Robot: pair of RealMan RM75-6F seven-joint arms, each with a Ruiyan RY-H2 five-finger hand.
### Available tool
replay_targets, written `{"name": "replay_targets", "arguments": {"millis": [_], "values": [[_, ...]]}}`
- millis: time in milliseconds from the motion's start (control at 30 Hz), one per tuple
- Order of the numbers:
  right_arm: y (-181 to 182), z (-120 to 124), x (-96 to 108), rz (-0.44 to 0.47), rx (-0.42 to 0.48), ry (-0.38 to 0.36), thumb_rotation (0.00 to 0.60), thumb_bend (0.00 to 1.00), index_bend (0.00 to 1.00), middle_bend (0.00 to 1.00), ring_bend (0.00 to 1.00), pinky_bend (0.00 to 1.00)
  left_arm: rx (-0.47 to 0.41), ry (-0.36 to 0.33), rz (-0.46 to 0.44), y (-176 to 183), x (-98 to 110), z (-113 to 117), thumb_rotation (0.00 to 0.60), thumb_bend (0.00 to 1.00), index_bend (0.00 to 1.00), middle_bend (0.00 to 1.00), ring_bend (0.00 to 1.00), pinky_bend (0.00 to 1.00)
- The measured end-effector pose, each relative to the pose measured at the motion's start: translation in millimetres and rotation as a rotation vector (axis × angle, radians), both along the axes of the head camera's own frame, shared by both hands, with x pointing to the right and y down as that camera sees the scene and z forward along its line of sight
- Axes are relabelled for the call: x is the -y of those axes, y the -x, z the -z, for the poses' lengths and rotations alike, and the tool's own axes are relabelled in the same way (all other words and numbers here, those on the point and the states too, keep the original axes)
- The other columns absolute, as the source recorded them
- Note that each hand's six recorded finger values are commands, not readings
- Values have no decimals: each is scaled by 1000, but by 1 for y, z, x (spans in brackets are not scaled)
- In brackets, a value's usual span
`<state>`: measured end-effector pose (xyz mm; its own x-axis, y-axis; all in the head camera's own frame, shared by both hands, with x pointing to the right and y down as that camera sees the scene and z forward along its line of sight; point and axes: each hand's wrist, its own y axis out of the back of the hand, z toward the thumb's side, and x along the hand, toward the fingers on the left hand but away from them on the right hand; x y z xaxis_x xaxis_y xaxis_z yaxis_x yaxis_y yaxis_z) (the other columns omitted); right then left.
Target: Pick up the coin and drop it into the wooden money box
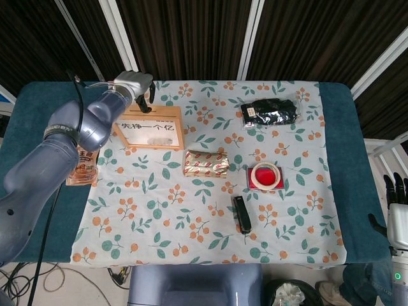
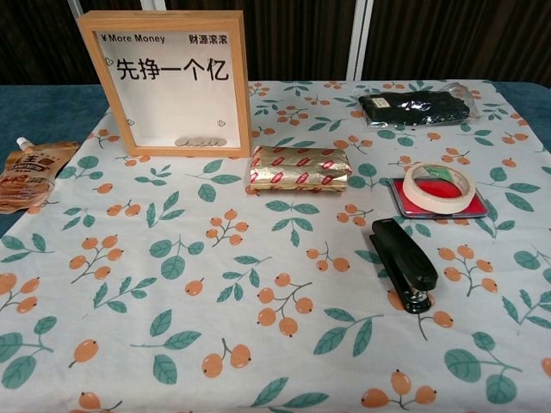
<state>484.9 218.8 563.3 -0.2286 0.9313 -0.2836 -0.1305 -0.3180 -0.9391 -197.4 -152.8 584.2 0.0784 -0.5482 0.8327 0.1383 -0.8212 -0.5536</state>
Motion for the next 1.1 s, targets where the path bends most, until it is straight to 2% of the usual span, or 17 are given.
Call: {"name": "replay_targets", "arguments": {"millis": [267, 400, 500, 667, 767, 800, 900, 933, 1033, 1100], "values": [[0, -2, 0, 1, 25, 11, 600, 302, 0, 0, 0, 0, -164, -125, -59, 3, 2, 41, 600, 399, 441, 7, 0, 0], [2, -3, 0, 9, 37, 17, 600, 302, 0, 0, 0, 0, -225, -210, -112, 14, -8, 56, 600, 394, 375, 7, 0, 0], [3, -5, -1, 12, 50, 23, 600, 302, 0, 0, 0, 0, -255, -282, -145, 26, -24, 62, 600, 383, 330, 5, 0, 0], [10, -6, -2, 37, 77, 31, 600, 302, 0, 0, 0, 0, -269, -429, -137, 74, -69, 62, 600, 363, 260, 0, 0, 0], [16, -7, -3, 60, 97, 38, 600, 302, 0, 0, 0, 0, -225, -519, -78, 131, -106, 57, 600, 362, 233, 0, 0, 0], [17, -6, -3, 66, 102, 39, 600, 302, 0, 0, 0, 0, -197, -542, -48, 155, -125, 54, 600, 362, 227, 0, 0, 0], [23, -6, -4, 85, 121, 39, 600, 301, 0, 0, 0, 0, -127, -552, 14, 205, -172, 44, 600, 360, 219, 0, 0, 0], [25, -5, -4, 92, 128, 37, 600, 301, 0, 0, 0, 0, -100, -543, 36, 222, -193, 38, 600, 359, 217, 0, 0, 0], [29, -2, -3, 105, 139, 28, 600, 302, 0, 0, 0, 0, -60, -500, 76, 248, -242, 23, 600, 356, 211, 0, 0, 0], [31, 0, -3, 111, 143, 22, 600, 302, 0, 0, 0, 0, -59, -480, 90, 254, -263, 16, 600, 349, 206, 0, 0, 0]]}}
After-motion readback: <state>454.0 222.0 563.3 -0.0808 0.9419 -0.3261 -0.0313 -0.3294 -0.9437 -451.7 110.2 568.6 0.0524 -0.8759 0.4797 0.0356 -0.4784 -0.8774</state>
